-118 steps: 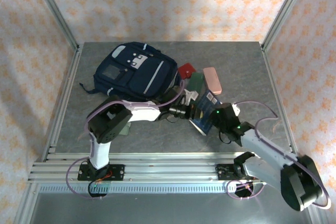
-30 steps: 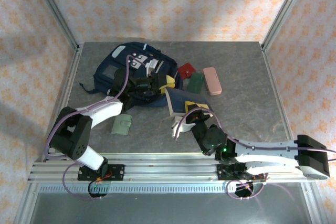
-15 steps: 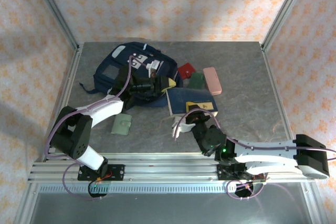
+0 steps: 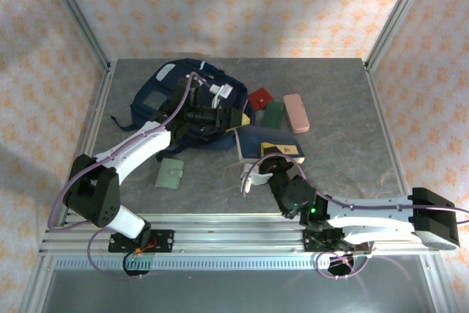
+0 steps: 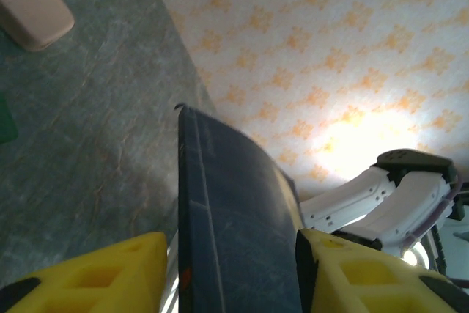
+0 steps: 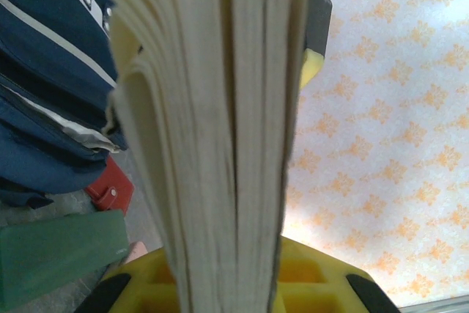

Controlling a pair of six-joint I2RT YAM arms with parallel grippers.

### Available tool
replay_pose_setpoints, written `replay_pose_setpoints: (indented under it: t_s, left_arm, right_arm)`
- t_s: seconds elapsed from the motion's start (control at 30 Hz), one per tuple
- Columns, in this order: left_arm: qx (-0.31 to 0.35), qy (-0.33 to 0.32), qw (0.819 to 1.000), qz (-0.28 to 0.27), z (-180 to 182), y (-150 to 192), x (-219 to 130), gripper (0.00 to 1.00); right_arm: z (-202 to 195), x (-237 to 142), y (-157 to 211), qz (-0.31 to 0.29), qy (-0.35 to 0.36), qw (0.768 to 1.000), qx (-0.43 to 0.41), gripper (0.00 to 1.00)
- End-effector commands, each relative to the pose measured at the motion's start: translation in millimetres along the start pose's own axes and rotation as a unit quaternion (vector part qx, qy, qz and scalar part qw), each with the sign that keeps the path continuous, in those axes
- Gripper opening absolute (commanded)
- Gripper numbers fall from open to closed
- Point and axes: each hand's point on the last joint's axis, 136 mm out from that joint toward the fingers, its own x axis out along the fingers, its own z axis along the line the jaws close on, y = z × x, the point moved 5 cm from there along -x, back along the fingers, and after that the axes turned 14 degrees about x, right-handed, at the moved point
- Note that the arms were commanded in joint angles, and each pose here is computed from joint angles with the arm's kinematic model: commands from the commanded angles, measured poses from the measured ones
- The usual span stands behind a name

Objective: Pack books, pencil case, and school supplies into a backpack

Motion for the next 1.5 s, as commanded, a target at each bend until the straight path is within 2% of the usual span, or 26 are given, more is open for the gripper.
replay_pose_setpoints:
  t_s: [0.0, 0.17, 0.2, 0.23, 0.37, 0.43, 0.5, 0.57, 0.63, 0.67, 0.77, 0.87, 1.03, 1.1, 1.13, 1.17, 1.27, 1.47]
  left_arm:
    - [0.010, -0.006, 0.998, 0.059, 4.6, 19.6, 3.5, 0.48]
    - [0.014, 0.016, 0.997, 0.071, -3.2, 21.9, 9.9, 0.49]
    - [0.014, 0.023, 0.997, 0.077, -5.1, 23.9, 12.9, 0.47]
    - [0.013, 0.026, 0.996, 0.079, -6.2, 25.0, 14.5, 0.40]
    - [0.004, 0.048, 0.996, 0.073, -8.4, 24.3, 16.6, 0.01]
    - [0.004, 0.053, 0.997, 0.062, -10.9, 21.2, 15.8, 0.00]
    - [0.005, 0.050, 0.998, 0.048, -11.5, 15.8, 13.4, 0.00]
    - [-0.001, 0.040, 0.999, 0.023, -8.9, 7.3, 8.4, 0.00]
    - [-0.005, 0.023, 0.999, -0.021, -3.9, -5.4, -1.6, 0.00]
    - [-0.006, 0.012, 0.999, -0.052, -0.7, -13.0, -9.1, 0.00]
    - [-0.012, -0.006, 0.990, -0.140, 4.6, -31.4, -31.8, 0.00]
    - [-0.001, -0.029, 0.982, -0.189, 5.6, -42.9, -46.1, 0.00]
    - [0.036, -0.076, 0.965, -0.250, 0.0, -56.9, -61.9, 0.00]
    - [0.050, -0.089, 0.956, -0.274, -3.3, -61.2, -68.6, 0.00]
    - [0.056, -0.090, 0.952, -0.286, -6.4, -63.2, -71.6, 0.00]
    - [0.061, -0.085, 0.949, -0.299, -10.4, -64.6, -74.6, 0.00]
    - [0.070, -0.075, 0.941, -0.323, -17.4, -65.9, -79.7, 0.00]
    - [0.088, -0.057, 0.935, -0.339, -32.9, -62.6, -81.6, 0.00]
  right_arm:
    - [-6.2, -0.6, -5.1, -0.016, 0.009, 1.000, -0.003, 0.00]
    - [-0.3, -0.2, -7.5, -0.025, -0.002, 0.999, -0.020, 0.00]
    - [1.2, 0.0, -7.4, -0.025, -0.004, 0.999, -0.024, 0.00]
    - [2.3, 0.0, -7.0, -0.025, -0.005, 0.999, -0.027, 0.00]
    - [6.1, -0.6, -3.8, -0.022, -0.008, 0.999, -0.031, 0.00]
    - [6.2, -0.8, -1.7, -0.017, -0.007, 1.000, -0.024, 0.02]
    - [5.6, -1.0, 2.3, -0.007, -0.004, 1.000, -0.017, 0.11]
    - [3.0, -0.2, 5.8, 0.011, -0.003, 1.000, 0.006, 0.29]
    - [-6.0, 0.6, 5.8, 0.026, 0.007, 0.998, 0.060, 0.45]
    - [-9.0, 2.5, 5.7, 0.039, 0.003, 0.995, 0.091, 0.49]
    - [-17.1, 9.1, 9.8, 0.082, 0.003, 0.977, 0.196, 0.58]
    - [-22.8, 15.2, 15.4, 0.117, 0.006, 0.947, 0.298, 0.61]
    - [-43.1, 23.8, 16.4, 0.129, 0.003, 0.865, 0.485, 0.76]
    - [-49.9, 25.1, 17.2, 0.119, -0.009, 0.825, 0.552, 0.78]
    - [-56.0, 26.4, 18.0, 0.111, -0.008, 0.797, 0.594, 0.82]
    - [-63.2, 28.4, 19.6, 0.104, -0.011, 0.758, 0.644, 0.87]
    - [-78.6, 35.8, 15.4, 0.063, -0.085, 0.642, 0.760, 0.90]
    - [-98.1, 44.1, 15.7, -0.038, -0.180, 0.431, 0.884, 0.93]
